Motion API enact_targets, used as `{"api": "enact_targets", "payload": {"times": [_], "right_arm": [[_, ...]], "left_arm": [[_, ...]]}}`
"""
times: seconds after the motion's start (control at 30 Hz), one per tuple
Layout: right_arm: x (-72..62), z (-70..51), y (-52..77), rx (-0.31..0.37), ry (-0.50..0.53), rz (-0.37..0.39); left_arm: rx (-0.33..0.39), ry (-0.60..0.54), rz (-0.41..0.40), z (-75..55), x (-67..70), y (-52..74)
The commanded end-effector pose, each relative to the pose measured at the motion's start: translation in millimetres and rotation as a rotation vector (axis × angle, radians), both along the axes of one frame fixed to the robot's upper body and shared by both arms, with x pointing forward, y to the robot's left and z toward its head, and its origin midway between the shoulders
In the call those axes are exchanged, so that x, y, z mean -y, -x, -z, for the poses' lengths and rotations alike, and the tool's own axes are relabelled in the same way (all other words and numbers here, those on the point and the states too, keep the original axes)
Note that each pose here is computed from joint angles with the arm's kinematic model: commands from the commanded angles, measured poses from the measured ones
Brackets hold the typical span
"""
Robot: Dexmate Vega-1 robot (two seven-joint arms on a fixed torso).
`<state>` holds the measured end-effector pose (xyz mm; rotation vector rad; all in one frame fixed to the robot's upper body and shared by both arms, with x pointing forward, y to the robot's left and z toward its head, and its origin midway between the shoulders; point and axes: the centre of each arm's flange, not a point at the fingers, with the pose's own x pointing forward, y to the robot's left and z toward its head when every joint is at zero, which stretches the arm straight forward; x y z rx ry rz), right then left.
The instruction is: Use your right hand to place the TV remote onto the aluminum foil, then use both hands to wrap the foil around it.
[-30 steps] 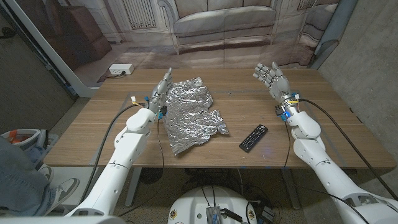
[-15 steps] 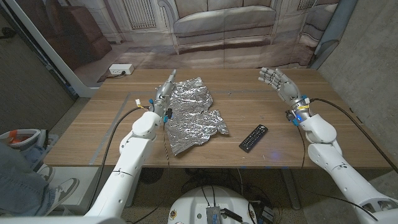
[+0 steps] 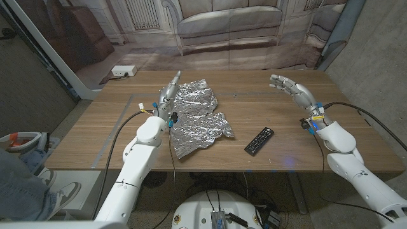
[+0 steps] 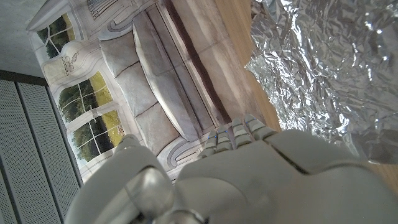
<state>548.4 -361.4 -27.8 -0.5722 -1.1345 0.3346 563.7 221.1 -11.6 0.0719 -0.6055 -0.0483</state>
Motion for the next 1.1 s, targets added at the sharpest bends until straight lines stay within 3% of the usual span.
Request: {"api": "enact_targets", "payload": {"times": [0.03, 0.53, 1.1], "right_arm": [[3.7, 11.3, 23.9, 0.153, 0.147, 0.133], [-1.4, 26.7, 41.3, 0.242, 0.297, 0.295], [-13.9, 29.5, 36.7, 0.309, 0.497, 0.353]], "left_arm": [[0.031, 0.019, -0.02, -1.9, 1.2, 9.9], [0.042, 0.005, -0.003, -4.2, -0.6, 10.9], [0.058, 0.009, -0.014, -10.7, -6.1, 10.6]]}}
